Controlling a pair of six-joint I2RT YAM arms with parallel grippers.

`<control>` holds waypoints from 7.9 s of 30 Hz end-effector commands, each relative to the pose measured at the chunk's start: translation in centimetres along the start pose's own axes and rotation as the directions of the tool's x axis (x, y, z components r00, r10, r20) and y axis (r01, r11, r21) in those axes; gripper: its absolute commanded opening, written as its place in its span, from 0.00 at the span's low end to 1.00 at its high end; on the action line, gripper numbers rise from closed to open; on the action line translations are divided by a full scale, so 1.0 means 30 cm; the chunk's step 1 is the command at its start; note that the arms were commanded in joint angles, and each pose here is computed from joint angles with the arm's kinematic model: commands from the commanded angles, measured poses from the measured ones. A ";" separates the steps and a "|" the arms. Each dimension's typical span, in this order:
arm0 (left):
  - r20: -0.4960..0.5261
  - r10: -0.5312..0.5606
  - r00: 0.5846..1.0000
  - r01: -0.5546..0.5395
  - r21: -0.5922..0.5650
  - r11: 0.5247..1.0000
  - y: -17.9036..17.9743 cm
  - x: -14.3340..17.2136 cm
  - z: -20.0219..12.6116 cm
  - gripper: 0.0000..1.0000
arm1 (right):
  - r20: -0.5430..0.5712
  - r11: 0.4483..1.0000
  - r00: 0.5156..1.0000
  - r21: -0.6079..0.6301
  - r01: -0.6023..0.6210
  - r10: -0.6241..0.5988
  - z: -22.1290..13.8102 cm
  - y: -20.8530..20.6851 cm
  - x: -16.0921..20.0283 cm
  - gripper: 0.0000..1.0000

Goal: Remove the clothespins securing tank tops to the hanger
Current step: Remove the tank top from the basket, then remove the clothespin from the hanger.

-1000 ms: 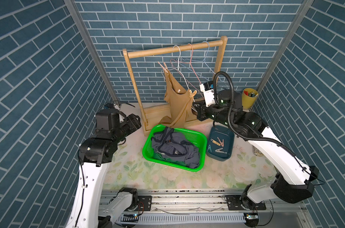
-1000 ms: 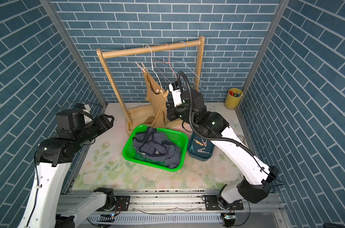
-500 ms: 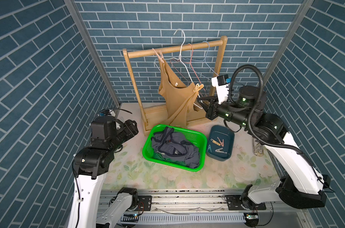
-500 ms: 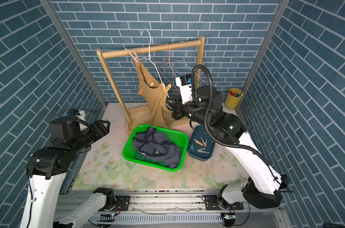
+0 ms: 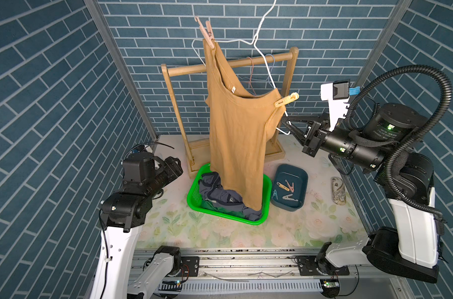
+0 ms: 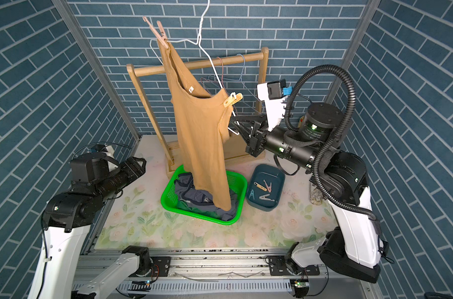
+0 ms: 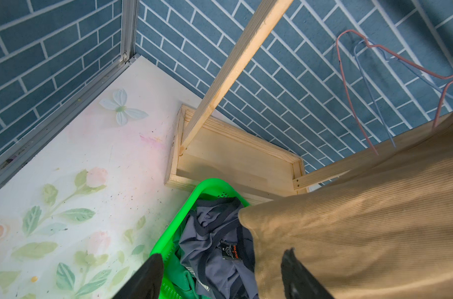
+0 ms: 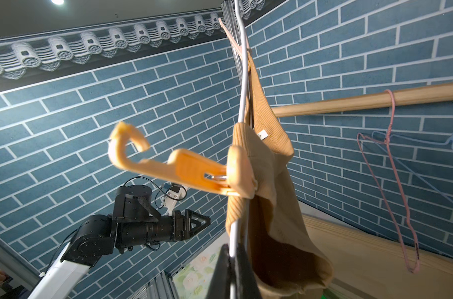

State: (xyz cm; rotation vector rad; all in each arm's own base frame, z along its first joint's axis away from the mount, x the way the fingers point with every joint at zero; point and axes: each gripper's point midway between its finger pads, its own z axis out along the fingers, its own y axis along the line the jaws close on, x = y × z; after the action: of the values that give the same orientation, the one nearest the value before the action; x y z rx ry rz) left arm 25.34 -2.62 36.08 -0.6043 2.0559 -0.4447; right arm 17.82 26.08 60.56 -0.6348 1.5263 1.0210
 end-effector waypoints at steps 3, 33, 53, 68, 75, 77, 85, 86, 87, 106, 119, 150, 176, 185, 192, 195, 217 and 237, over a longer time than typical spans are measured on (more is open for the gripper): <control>-0.005 0.001 1.000 -0.001 -0.006 1.000 0.010 0.007 0.010 0.74 | -0.054 0.998 0.997 0.011 0.055 -0.055 0.053 -0.033 0.081 0.00; 0.027 0.093 0.995 -0.092 -0.047 0.995 -0.028 -0.090 -0.037 0.81 | -0.254 0.989 0.966 -0.147 0.013 -0.051 0.147 -0.081 0.505 0.00; -0.225 -0.056 0.973 0.076 0.077 0.994 -0.129 -0.143 0.170 0.99 | -0.355 0.977 0.914 0.007 0.213 -0.197 0.158 -0.182 0.841 0.00; -0.410 -0.213 0.887 0.293 0.142 0.946 -0.152 -0.057 0.384 0.89 | -0.301 0.769 0.769 0.150 0.622 -0.564 0.189 -0.198 0.943 0.00; -0.448 -0.235 0.862 0.317 0.117 0.941 -0.125 -0.019 0.432 0.88 | -0.262 0.697 0.729 0.217 0.683 -0.632 0.174 -0.205 0.932 0.00; -0.448 -0.245 0.860 0.330 0.120 0.936 -0.122 -0.015 0.436 0.87 | -0.256 0.688 0.722 0.221 0.691 -0.643 0.175 -0.204 0.934 0.00; -0.445 -0.269 0.854 0.358 0.127 0.925 -0.107 -0.013 0.435 0.83 | -0.287 0.639 0.672 0.210 0.740 -0.683 0.212 -0.195 0.966 0.00; -0.441 -0.267 0.857 0.355 0.128 0.926 -0.106 -0.016 0.428 0.83 | -0.295 0.635 0.668 0.211 0.743 -0.683 0.213 -0.199 0.971 0.00; -0.437 -0.263 0.860 0.347 0.125 0.929 -0.103 -0.018 0.419 0.82 | -0.300 0.632 0.666 0.214 0.745 -0.683 0.211 -0.203 0.974 0.00; -0.290 -0.344 0.893 0.402 0.172 0.899 -0.075 -0.030 0.303 0.81 | -0.253 0.669 0.715 0.254 0.699 -0.652 0.200 -0.195 0.981 0.00; -0.265 -0.397 0.879 0.449 0.182 0.875 -0.074 -0.066 0.359 0.76 | -0.253 0.656 0.705 0.259 0.709 -0.662 0.220 -0.160 1.010 0.00; -0.243 -0.487 0.839 0.527 0.146 0.837 -0.026 -0.057 0.366 0.46 | -0.195 0.648 0.724 0.338 0.683 -0.661 0.245 -0.120 1.051 0.00; -0.246 -0.524 0.816 0.569 0.179 0.803 -0.005 -0.091 0.352 0.39 | -0.215 0.633 0.711 0.334 0.698 -0.670 0.245 -0.095 1.095 0.00; -0.257 -0.490 0.833 0.537 0.168 0.826 -0.007 -0.084 0.345 0.33 | -0.216 0.635 0.712 0.333 0.697 -0.668 0.254 -0.092 1.103 0.00; -0.242 -0.457 0.856 0.499 0.158 0.852 0.000 -0.083 0.332 0.28 | -0.194 0.649 0.727 0.342 0.679 -0.658 0.254 -0.086 1.098 0.00; -0.239 -0.444 0.864 0.486 0.161 0.859 0.000 -0.083 0.331 0.27 | -0.186 0.657 0.734 0.343 0.671 -0.653 0.257 -0.082 1.096 0.00; -0.366 -0.552 0.749 0.636 0.162 0.755 0.009 -0.073 0.348 0.30 | -0.206 0.498 0.585 0.352 0.792 -0.785 0.300 -0.048 1.110 0.00; -0.304 -0.425 0.852 0.488 0.169 0.857 0.009 -0.088 0.284 0.21 | -0.271 0.635 0.716 0.334 0.697 -0.644 0.229 -0.178 1.106 0.00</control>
State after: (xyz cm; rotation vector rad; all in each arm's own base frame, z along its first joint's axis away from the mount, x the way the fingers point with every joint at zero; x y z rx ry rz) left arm 34.37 -1.79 32.21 -0.9906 2.0448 -1.1441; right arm 17.98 35.36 26.54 -0.9587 1.3071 -0.0148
